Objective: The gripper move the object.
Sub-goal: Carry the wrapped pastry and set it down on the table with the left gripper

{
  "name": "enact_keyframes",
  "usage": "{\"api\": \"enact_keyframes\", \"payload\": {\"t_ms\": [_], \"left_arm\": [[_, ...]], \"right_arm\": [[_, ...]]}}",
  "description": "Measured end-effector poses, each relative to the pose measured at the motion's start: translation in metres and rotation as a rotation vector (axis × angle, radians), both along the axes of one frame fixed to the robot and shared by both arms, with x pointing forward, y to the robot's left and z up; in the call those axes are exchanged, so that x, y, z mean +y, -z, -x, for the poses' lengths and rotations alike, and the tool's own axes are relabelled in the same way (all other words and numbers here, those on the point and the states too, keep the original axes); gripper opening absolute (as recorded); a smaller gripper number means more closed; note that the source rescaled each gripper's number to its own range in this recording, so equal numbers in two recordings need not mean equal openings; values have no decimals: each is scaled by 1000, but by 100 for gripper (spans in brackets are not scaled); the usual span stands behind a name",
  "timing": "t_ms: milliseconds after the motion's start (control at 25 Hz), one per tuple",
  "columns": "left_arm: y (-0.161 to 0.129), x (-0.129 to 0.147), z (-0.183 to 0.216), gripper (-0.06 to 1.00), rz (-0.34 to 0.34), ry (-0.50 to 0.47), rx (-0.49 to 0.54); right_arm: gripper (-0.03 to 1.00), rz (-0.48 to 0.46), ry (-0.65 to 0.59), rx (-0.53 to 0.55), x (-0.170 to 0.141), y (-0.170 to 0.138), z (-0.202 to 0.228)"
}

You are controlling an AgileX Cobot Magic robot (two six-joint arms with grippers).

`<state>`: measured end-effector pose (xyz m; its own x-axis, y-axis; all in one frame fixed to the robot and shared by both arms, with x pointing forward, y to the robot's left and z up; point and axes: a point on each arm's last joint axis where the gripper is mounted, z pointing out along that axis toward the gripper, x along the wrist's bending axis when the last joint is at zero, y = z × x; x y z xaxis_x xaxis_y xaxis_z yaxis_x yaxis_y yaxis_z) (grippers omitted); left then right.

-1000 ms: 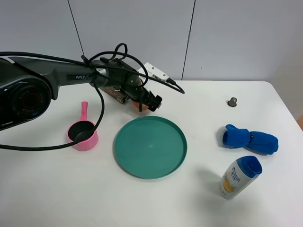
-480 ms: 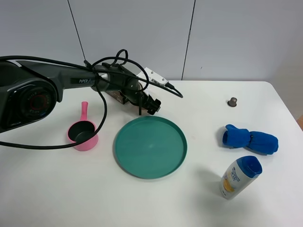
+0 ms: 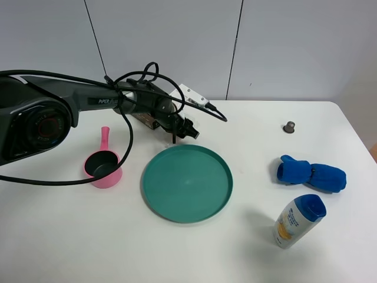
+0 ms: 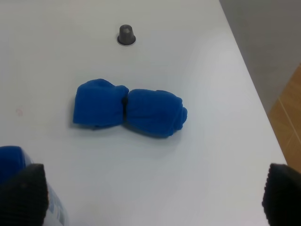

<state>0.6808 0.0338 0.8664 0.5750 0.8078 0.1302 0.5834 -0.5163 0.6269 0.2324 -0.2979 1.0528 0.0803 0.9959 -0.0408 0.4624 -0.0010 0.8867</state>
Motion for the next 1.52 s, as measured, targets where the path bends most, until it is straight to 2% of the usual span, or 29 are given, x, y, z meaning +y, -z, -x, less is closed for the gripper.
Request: {"api": "enact_keyframes", "payload": {"t_ms": [120,360,560,880,1000,1280,1360,1520], "left_arm": [[-10,0,0,0,9,-1,-14],[-60,-8,3,0,63,14,-98],[-97,-33,17,0,101,65,-153],[-126,-86,56,0,85,175,-121],[-130,-108,78,0,64,294,-115],[-132,-155,135,0,-17,711,-160],[-131,-163,149,0,-26,784,-157],[-131,-174,166,0,-22,842,-157]], "right_arm": [[100,0,0,0,0,0,0],[100,0,0,0,0,0,0],[100,0,0,0,0,0,0],[100,0,0,0,0,0,0],[100,0,0,0,0,0,0],[100,0,0,0,0,0,0],[100,0,0,0,0,0,0],[100,0,0,0,0,0,0]]}}
